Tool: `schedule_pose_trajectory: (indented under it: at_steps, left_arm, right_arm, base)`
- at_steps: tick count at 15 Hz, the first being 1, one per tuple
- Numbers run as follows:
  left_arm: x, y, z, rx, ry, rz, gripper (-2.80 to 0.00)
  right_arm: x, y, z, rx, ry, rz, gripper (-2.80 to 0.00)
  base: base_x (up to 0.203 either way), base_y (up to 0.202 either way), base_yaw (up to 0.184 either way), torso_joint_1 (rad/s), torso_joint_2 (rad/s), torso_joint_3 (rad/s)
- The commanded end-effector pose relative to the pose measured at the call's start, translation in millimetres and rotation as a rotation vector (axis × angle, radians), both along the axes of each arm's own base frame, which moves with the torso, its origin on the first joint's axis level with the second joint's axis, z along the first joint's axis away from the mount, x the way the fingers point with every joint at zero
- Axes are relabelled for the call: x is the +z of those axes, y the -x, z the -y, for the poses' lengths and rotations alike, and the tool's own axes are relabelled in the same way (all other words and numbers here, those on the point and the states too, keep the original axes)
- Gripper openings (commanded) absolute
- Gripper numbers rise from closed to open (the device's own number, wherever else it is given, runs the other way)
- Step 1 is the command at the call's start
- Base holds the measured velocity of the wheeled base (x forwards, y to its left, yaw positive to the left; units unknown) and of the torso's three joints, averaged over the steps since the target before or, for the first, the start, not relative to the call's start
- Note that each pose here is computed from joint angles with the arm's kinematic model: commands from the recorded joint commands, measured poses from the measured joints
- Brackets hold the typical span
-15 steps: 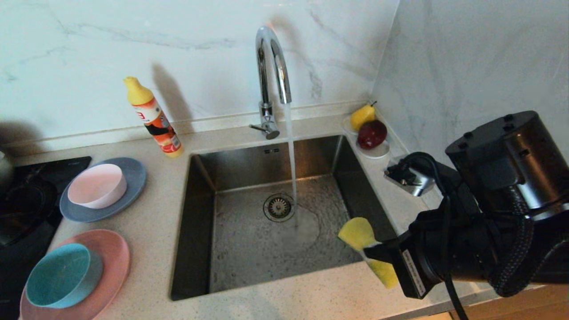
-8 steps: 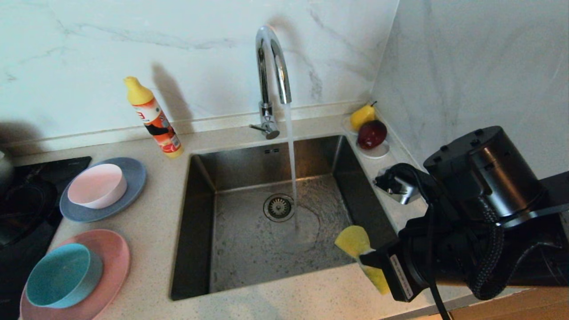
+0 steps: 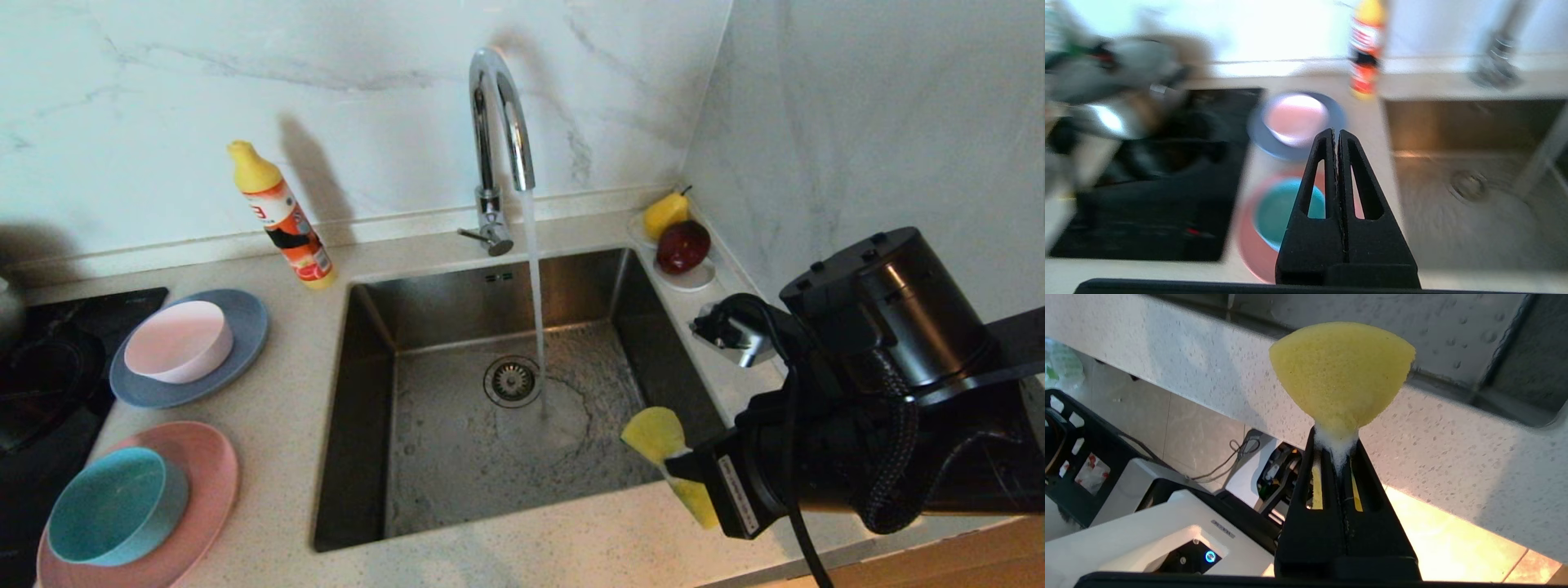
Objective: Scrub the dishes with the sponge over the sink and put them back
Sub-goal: Pick up a bowl and the sponge
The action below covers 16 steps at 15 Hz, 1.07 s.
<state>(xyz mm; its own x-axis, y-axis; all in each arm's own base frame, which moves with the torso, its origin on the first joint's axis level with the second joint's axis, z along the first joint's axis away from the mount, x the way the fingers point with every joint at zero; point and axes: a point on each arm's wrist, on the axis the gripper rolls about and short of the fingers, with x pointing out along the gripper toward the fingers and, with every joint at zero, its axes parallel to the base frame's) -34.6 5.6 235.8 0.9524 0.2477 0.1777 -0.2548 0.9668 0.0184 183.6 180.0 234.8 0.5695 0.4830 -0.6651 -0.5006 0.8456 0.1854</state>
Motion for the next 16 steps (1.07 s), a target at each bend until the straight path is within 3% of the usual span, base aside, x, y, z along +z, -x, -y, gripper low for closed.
schedule_pose_trajectory:
  at_steps: [1, 7, 10, 13, 16]
  left_arm:
    - [42, -54, -2, 0.111, 0.011, -0.133, -2.80]
    - [97, -162, -12, 0.265, -0.002, -0.368, -2.80]
    - [117, -205, -35, 0.310, 0.022, -0.420, -2.80]
    - [117, -220, -79, 0.298, 0.110, -0.511, -2.80]
    - [99, -224, -126, 0.254, 0.271, -0.579, -2.80]
  right_arm:
    - [6, -1, 1, -0.009, -0.014, 0.013, -2.80]
    - [7, -5, -3, -0.008, -0.009, 0.010, -2.80]
    - [8, -7, -4, -0.009, -0.010, 0.011, -2.80]
    - [10, -7, -4, -0.007, -0.012, 0.016, -2.80]
    - [9, -9, -6, -0.005, -0.008, 0.015, -2.80]
  base:
    - [0.000, 0.000, 0.000, 0.000, 0.00, 0.000]
    - [0.000, 0.000, 0.000, 0.000, 0.00, 0.000]
    - [0.000, 0.000, 0.000, 0.000, 0.00, 0.000]
    - [0.000, 0.000, 0.000, 0.000, 0.00, 0.000]
    - [0.000, 0.000, 0.000, 0.000, 0.00, 0.000]
